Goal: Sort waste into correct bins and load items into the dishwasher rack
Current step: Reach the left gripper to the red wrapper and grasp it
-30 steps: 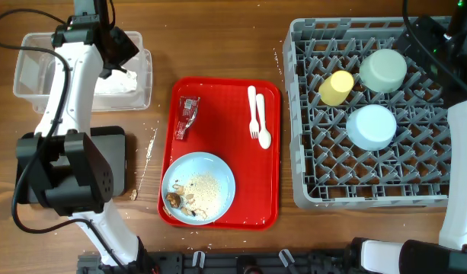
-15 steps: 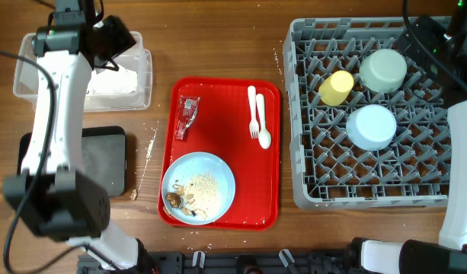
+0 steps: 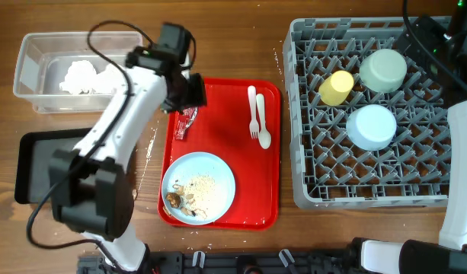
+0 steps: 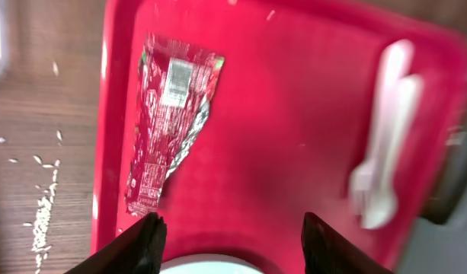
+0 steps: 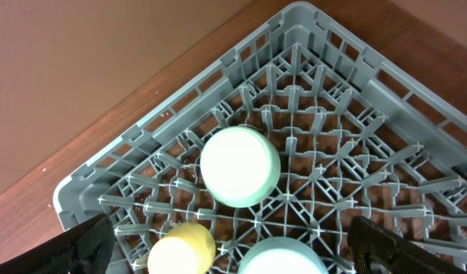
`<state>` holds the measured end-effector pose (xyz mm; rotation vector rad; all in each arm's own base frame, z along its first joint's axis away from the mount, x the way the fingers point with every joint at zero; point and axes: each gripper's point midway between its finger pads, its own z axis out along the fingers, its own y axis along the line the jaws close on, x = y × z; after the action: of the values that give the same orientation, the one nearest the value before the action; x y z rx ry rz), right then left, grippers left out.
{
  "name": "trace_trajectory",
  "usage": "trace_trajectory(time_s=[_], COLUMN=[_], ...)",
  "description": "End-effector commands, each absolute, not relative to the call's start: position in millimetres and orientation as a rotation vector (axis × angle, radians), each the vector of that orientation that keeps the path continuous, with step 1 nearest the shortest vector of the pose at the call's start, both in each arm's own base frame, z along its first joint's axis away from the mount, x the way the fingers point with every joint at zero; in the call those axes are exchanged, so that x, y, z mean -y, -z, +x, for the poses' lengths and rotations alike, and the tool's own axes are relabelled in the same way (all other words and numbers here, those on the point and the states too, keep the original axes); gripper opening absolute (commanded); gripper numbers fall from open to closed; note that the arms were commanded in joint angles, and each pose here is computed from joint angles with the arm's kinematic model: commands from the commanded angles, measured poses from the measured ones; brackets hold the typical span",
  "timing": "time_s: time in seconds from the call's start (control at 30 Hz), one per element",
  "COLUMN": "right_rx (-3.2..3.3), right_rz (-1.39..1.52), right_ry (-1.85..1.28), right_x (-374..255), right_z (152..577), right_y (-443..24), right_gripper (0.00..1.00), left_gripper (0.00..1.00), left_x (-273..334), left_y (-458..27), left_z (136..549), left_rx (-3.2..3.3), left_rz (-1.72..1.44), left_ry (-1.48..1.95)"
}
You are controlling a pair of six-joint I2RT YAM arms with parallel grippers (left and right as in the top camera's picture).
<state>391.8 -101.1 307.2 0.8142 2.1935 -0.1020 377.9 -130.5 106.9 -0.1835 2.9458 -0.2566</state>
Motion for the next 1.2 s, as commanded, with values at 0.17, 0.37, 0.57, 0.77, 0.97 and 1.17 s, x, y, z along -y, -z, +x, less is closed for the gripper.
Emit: trace_trajectory(time_s=[0.17, 0.37, 0.57, 0.77, 0.97, 1.17], right_rx=[-2.186, -2.186, -2.186, -2.186, -2.186, -2.186], right_rz=[0.831, 0.83, 0.831, 0.831, 0.831, 0.831], right_ry=[0.112, 0.112, 0.112, 0.112, 0.112, 0.112], right_x=[103.2, 103.2, 103.2, 103.2, 103.2, 103.2], right_z=[393.3, 393.3, 393.3, 393.3, 393.3, 393.3], right_y=[-306.4, -306.4, -306.4, -306.4, -306.4, -306.4], right_gripper=[1.0, 1.0, 1.0, 1.0, 1.0, 1.0], left_gripper=[0.58, 0.54, 0.54, 0.56, 0.6, 0.37], left_x=[104.1, 105.0, 114.4, 108.6, 107.0, 106.6], left_y=[-56.3, -29.9, -20.7, -7.3, 0.7, 5.0], left_z=[380.1, 383.7, 381.9, 378.5, 374.5, 373.3], left_rx=[-2.913, -2.944, -2.956, -2.975, -3.001, -3.01], left_rz=[-0.258, -0.255, -0.211, -0.201, -0.198, -0.196], left_ry=[-0.136, -0.166, -0.175, -0.256, -0.277, -0.285])
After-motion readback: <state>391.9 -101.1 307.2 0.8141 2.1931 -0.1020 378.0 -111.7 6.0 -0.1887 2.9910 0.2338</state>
